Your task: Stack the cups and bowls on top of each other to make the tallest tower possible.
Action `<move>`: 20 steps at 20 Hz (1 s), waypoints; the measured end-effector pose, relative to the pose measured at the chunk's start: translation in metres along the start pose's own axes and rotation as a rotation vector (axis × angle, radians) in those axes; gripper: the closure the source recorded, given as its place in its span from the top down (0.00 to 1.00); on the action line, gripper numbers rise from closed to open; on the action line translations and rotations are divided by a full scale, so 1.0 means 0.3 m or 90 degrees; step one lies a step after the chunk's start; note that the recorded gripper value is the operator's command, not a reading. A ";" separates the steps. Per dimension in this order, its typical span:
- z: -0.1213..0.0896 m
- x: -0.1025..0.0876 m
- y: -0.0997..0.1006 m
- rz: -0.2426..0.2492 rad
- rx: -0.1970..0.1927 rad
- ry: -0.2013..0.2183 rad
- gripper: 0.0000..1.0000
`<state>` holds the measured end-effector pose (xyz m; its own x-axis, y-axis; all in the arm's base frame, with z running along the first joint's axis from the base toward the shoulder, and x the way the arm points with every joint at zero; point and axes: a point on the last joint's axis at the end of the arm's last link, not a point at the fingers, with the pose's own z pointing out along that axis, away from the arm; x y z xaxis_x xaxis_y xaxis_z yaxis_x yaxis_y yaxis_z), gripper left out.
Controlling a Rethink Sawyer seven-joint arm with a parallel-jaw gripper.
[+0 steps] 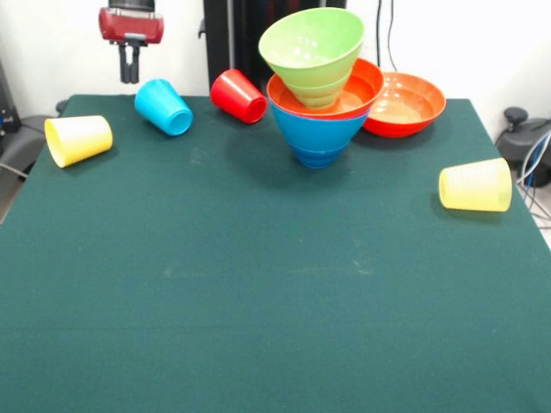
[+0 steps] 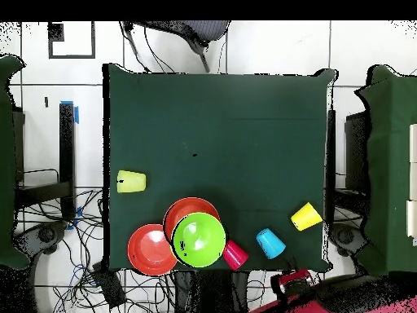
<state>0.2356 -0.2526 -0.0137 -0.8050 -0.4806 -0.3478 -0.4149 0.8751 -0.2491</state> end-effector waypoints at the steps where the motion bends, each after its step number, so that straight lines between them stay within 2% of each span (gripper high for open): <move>1: 0.001 0.001 0.002 -0.002 -0.001 0.004 0.00; 9: 0.001 0.017 0.023 -0.024 -0.015 0.026 0.00; 16: -0.004 0.012 0.048 -0.063 -0.043 0.020 0.00; 20: -0.005 0.008 0.051 -0.068 -0.045 0.019 0.00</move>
<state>0.2266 -0.2405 -0.0171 -0.7667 -0.5698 -0.2959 -0.5266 0.8217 -0.2180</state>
